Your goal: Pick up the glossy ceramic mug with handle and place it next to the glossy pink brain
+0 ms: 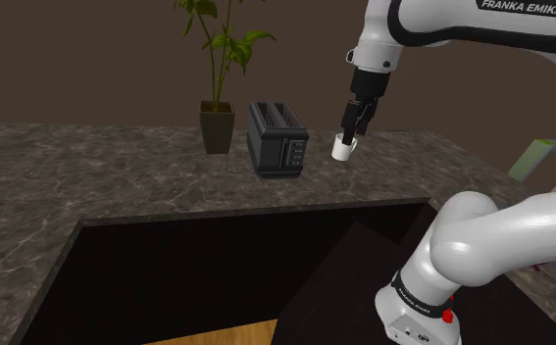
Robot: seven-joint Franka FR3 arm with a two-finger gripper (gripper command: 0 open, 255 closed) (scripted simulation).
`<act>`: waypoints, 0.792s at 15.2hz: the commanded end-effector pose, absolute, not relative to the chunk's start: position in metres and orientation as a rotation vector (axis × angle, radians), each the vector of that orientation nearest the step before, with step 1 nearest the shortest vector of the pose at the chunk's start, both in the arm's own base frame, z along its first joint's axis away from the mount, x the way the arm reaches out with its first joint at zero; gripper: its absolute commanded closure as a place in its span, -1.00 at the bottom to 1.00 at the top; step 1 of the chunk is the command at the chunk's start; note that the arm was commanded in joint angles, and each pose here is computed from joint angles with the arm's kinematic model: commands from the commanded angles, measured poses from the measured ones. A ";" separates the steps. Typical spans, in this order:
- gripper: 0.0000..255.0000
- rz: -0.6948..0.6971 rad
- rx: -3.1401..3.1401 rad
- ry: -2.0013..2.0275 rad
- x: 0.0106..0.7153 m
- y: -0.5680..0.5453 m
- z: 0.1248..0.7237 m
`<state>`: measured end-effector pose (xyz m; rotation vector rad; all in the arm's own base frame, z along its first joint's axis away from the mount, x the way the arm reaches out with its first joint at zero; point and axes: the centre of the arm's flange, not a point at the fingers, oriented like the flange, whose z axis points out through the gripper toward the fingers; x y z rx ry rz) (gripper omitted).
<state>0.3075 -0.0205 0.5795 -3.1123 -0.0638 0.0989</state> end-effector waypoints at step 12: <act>-1.00 0.047 -3.138 -0.013 0.356 -0.135 0.516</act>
